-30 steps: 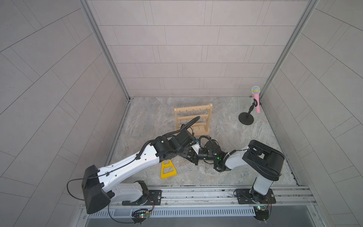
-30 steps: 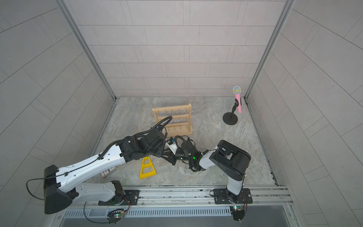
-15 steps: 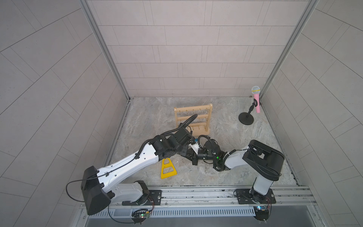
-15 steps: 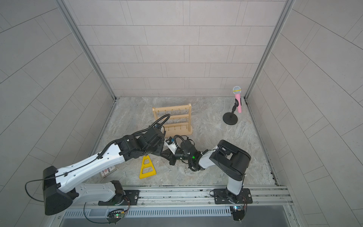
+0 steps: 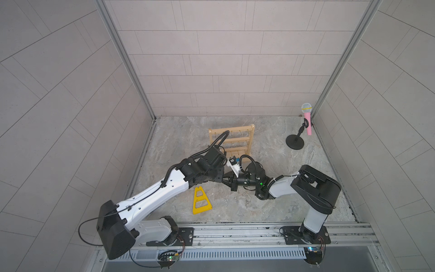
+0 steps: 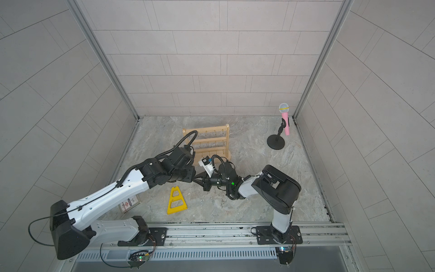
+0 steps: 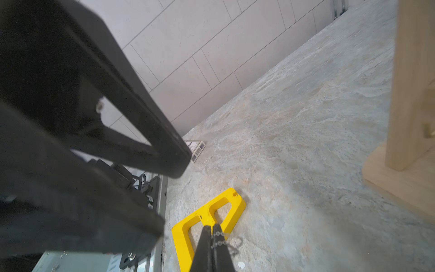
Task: Hang the necklace on the jewelry display stand
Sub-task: Pick up the necklace from the center of the board.
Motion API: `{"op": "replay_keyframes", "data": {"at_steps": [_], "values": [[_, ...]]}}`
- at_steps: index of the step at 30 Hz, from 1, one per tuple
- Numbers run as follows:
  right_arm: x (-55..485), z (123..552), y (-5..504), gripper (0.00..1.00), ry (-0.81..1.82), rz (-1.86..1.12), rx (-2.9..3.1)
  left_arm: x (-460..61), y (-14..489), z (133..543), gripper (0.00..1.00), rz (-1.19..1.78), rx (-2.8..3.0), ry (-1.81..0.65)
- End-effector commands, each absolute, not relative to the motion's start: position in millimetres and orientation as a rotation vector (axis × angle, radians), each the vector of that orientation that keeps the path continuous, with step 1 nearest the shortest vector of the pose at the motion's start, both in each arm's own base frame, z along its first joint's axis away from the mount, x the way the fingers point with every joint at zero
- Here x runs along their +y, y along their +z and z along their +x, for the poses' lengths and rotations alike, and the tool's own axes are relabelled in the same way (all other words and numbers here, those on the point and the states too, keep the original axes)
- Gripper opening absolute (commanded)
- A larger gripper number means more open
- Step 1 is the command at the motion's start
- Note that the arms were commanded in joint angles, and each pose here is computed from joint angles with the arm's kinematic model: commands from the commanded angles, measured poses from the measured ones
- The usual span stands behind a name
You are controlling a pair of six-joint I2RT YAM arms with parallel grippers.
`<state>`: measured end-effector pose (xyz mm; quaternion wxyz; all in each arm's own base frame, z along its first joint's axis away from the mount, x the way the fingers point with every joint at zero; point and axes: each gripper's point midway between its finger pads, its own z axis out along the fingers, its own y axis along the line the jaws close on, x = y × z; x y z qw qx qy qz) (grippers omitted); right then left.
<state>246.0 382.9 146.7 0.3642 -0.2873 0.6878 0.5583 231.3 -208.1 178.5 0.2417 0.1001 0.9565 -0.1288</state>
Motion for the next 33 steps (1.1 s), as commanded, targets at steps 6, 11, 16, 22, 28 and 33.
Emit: {"op": "replay_keyframes", "data": {"at_steps": [6,11,16,22,28,33], "values": [[378,245,188,0.00,1.583,-0.733,1.871,-195,210,253,0.57,0.257,2.559,-0.480],[369,248,203,0.00,1.519,-0.736,1.989,-174,220,253,0.58,0.298,2.480,-0.520],[357,250,223,0.00,1.486,-0.711,2.046,-183,219,243,0.53,0.404,2.401,-0.639],[344,249,256,0.00,1.427,-0.681,2.062,-206,240,227,0.49,0.486,2.232,-0.855],[335,251,278,0.00,1.388,-0.628,2.082,-221,249,214,0.49,0.547,2.120,-0.895],[334,252,285,0.00,1.394,-0.599,2.087,-223,254,219,0.49,0.519,2.077,-0.874]]}}
